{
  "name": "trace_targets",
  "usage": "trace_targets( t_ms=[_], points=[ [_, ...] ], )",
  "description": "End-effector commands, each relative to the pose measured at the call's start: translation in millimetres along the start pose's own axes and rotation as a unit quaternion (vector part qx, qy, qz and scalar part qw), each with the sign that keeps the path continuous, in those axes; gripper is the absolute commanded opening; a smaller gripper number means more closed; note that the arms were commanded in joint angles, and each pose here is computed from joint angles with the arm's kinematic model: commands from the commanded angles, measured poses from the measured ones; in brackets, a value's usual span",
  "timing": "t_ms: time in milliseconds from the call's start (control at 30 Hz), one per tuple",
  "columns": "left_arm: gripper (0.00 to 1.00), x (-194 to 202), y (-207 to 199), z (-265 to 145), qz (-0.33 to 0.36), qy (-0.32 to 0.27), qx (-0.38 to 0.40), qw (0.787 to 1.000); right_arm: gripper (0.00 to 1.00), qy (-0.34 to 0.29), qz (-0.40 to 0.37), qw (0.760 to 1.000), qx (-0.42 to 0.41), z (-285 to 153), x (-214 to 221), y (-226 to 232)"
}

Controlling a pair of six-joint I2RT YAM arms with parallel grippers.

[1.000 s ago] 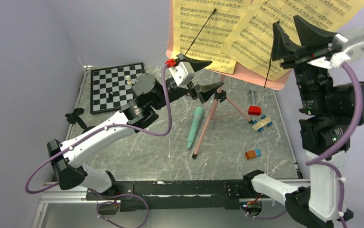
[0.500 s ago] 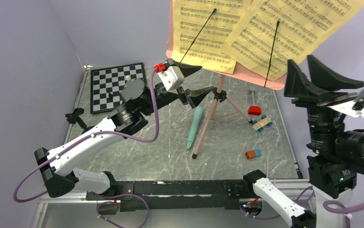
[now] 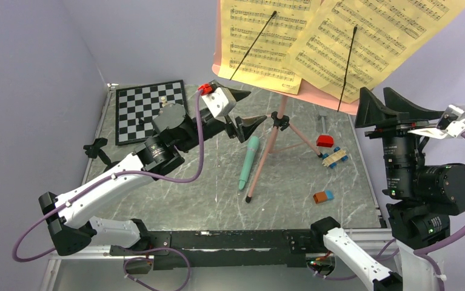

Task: Set up the instrument practice props

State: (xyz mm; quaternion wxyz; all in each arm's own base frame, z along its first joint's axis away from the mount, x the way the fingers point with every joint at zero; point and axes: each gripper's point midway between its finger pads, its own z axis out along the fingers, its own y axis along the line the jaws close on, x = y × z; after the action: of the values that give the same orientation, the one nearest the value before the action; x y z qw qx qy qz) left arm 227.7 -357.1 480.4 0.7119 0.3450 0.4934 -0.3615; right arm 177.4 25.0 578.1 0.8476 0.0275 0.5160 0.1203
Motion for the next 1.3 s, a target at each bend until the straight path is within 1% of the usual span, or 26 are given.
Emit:
trace_targets(
  t_ms=[0, 233, 600, 733, 900, 1033, 1167, 1267],
  points=[
    [0.80, -21, 6, -7, 0.000, -0.019, -0.016, 1.000, 0.61, 0.008, 0.016, 1.000, 0.000, 0, 7, 1],
    [0.79, -30, 1, -1, -0.018, -0.020, -0.003, 1.000, 0.62, -0.009, 0.023, 1.000, -0.018, -8, 4, 6],
    [0.81, -39, 6, 3, -0.028, -0.031, -0.017, 0.999, 0.62, -0.008, 0.016, 0.999, -0.046, 4, 5, 18],
    [0.82, -44, 7, 11, -0.036, -0.033, -0.016, 0.999, 0.62, -0.007, 0.015, 0.999, -0.047, 5, 6, 19],
    [0.80, -53, 4, 27, -0.060, -0.034, 0.009, 0.998, 0.62, 0.000, 0.014, 0.999, -0.052, 6, 9, 21],
    [0.80, -54, 11, 35, -0.072, -0.040, 0.019, 0.996, 0.62, 0.004, 0.010, 0.999, -0.050, 5, 12, 19],
    [0.79, -58, 18, 34, -0.088, -0.062, 0.040, 0.993, 0.63, 0.006, 0.008, 0.999, -0.050, 6, 11, 20],
    [0.76, -64, 16, 33, -0.079, -0.085, 0.072, 0.991, 0.63, 0.005, 0.007, 0.999, -0.054, 3, 7, 20]
  ],
)
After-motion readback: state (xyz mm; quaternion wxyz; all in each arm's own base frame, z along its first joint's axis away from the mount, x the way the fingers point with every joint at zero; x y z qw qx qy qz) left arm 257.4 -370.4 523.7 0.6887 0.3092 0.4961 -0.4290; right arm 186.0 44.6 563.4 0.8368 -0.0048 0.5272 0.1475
